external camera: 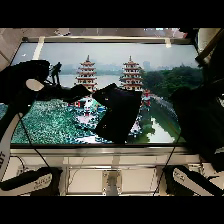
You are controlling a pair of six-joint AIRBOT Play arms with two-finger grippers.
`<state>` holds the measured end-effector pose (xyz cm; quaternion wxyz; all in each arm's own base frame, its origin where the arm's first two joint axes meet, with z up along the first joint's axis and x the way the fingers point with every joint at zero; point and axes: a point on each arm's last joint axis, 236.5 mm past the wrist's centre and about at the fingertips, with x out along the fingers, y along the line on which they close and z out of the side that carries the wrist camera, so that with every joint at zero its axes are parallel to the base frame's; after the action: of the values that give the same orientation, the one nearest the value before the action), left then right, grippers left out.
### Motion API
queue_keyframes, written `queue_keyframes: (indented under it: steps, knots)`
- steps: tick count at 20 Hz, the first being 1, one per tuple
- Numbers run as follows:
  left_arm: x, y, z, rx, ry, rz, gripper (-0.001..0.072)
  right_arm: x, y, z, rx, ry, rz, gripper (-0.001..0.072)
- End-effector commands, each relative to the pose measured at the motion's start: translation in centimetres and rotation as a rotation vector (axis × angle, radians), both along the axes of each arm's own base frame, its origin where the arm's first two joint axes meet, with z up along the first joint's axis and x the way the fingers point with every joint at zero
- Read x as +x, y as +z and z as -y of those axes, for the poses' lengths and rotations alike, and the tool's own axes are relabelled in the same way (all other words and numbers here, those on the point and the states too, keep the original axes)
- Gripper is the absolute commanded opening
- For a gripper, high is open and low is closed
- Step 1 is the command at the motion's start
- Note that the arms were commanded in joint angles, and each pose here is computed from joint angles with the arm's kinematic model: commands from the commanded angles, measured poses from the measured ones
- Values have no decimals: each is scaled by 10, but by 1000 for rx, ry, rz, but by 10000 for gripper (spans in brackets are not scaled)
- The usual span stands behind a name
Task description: Fold the clothes and pants, and hang the long-sleeved shirts on hangers.
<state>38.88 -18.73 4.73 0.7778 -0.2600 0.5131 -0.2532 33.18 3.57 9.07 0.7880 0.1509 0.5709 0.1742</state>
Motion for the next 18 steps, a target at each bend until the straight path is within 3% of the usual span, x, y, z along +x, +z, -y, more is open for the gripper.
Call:
queue_keyframes:
  steps: [1,6,8,18]
  knots:
    - [-13,-46,29,12,-72,-120,702,-9,-69,-37,102,-46,-75,396]
    - [-20,-75,72,-68,-96,-206,702,-46,-137,-105,164,35,-230,398]
    - [-17,-74,76,-89,-92,-196,702,-50,-160,-126,174,59,-291,500]
    - [-43,-72,85,-104,-179,-260,701,-25,-201,-159,264,-19,-317,499]
